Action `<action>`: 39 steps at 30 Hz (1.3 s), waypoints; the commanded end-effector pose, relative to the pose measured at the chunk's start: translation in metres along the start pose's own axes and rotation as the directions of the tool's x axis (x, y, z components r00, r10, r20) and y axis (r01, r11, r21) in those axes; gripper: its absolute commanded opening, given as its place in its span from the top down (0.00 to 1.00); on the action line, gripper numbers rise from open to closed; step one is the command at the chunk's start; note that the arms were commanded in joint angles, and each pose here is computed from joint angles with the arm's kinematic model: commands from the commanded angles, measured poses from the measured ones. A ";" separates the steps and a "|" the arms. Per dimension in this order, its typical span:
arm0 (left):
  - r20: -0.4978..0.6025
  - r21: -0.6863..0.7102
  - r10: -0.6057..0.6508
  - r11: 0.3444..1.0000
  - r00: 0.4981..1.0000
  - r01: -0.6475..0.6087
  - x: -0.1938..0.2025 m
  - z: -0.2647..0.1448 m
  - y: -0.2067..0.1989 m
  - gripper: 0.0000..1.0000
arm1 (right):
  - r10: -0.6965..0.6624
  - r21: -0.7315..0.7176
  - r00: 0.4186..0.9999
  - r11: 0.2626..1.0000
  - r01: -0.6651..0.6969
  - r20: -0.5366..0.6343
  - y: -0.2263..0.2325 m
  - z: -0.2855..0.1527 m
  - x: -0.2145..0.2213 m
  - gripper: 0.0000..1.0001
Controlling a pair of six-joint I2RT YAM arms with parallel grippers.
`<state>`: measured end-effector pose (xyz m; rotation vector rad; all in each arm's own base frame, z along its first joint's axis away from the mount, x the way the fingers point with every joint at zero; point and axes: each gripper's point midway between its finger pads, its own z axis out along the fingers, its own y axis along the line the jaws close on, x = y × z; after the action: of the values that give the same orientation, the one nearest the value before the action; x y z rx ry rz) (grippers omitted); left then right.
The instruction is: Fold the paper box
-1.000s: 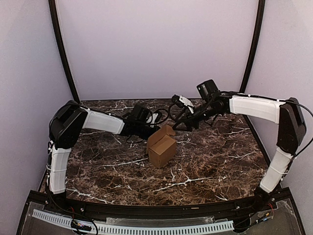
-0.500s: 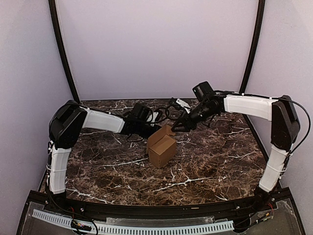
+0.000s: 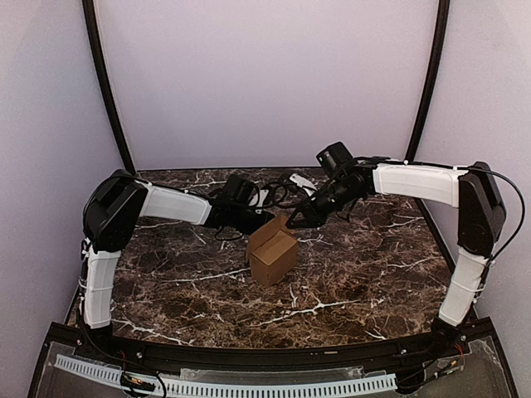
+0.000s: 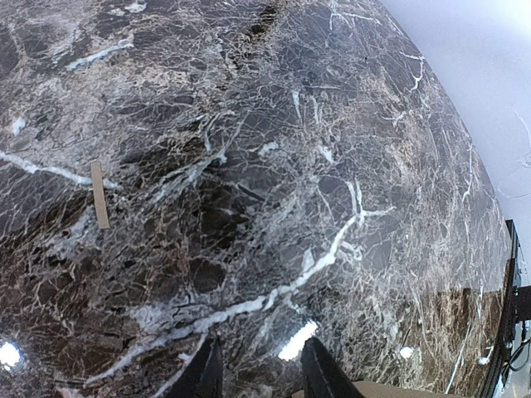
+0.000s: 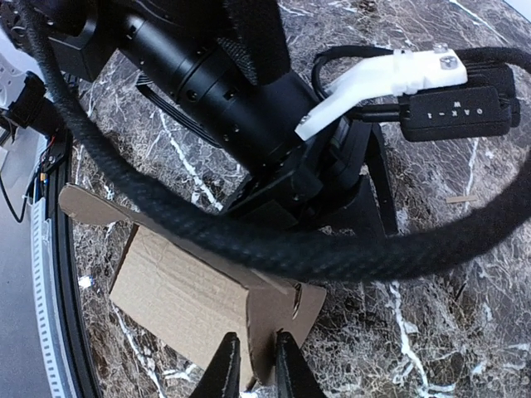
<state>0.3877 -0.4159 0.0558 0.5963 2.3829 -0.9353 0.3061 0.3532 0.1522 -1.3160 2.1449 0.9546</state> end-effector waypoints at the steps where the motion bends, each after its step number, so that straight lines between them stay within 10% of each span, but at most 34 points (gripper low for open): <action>1: 0.036 0.008 0.008 1.000 0.999 -0.008 -0.018 -0.015 -0.012 0.66 | 0.072 0.053 0.997 0.996 -0.071 -0.011 -0.005 -0.003 -0.004 0.86; 9: 0.045 0.002 0.004 1.000 0.999 -0.004 -0.020 -0.015 -0.011 0.66 | 0.151 0.081 0.988 0.985 -0.152 0.020 -0.006 -0.007 -0.006 1.00; 39: 0.050 -0.002 -0.009 1.000 0.999 0.010 -0.015 -0.016 -0.008 0.66 | 0.036 0.197 0.999 0.980 -0.040 0.028 0.004 -0.004 0.006 1.00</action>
<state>0.3885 -0.4149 0.0542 0.5664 2.3905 -0.9370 0.3013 0.3437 0.1345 -1.1578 2.2830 0.7932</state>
